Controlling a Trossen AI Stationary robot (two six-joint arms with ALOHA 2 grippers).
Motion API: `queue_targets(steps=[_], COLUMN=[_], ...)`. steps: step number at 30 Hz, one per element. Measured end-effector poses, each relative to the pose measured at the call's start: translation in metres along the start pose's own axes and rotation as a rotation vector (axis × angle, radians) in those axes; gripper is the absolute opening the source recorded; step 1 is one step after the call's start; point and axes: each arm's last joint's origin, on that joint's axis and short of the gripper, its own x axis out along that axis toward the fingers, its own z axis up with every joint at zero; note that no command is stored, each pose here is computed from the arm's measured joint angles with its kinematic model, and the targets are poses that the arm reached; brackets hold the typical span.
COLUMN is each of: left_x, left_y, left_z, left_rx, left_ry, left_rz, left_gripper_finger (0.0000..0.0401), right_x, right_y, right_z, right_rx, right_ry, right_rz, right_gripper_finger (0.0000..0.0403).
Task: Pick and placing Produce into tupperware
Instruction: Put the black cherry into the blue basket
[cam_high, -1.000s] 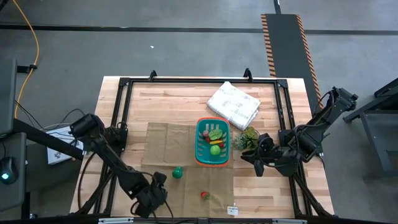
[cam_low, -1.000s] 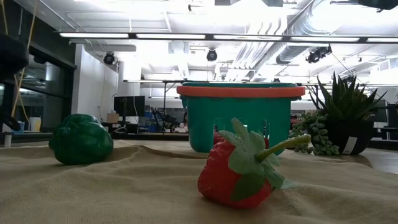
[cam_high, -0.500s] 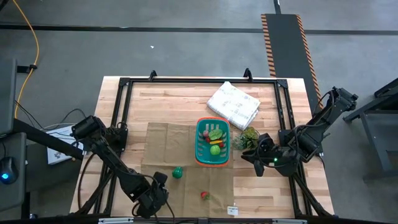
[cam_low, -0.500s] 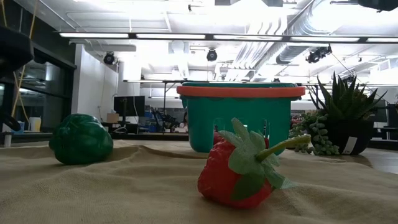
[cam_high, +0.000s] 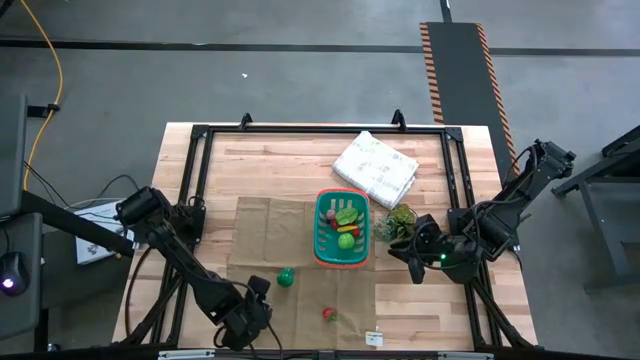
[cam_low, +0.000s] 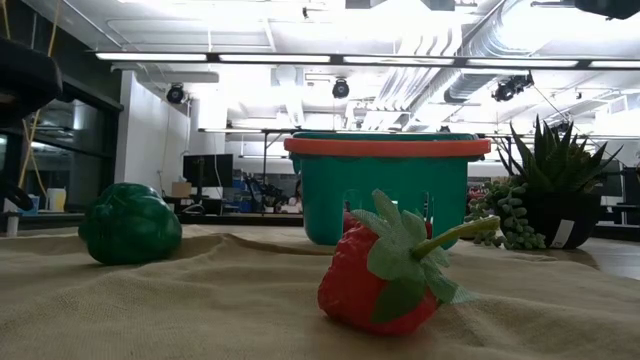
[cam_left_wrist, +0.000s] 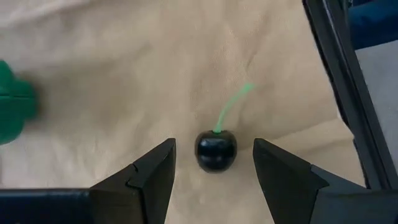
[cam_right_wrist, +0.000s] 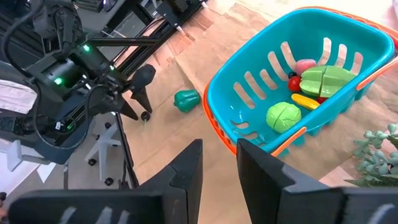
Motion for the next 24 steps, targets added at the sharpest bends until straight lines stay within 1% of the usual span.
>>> queue_targets(steps=[21, 24], left_x=[0.012, 0.012], left_y=[-0.001, -0.002], left_z=[-0.002, -0.001], left_rx=[0.002, 0.0], left_ry=[0.029, 0.017], left_rz=[-0.004, -0.011], left_gripper_finger=[0.0205, 0.0205], right_x=[0.0, 0.0], right_y=[-0.001, -0.001], right_z=[0.0, 0.0], right_rx=[-0.01, -0.009], right_ry=[0.002, 0.002], right_rz=[-0.005, -0.006], right_gripper_finger=[0.0089, 0.0089])
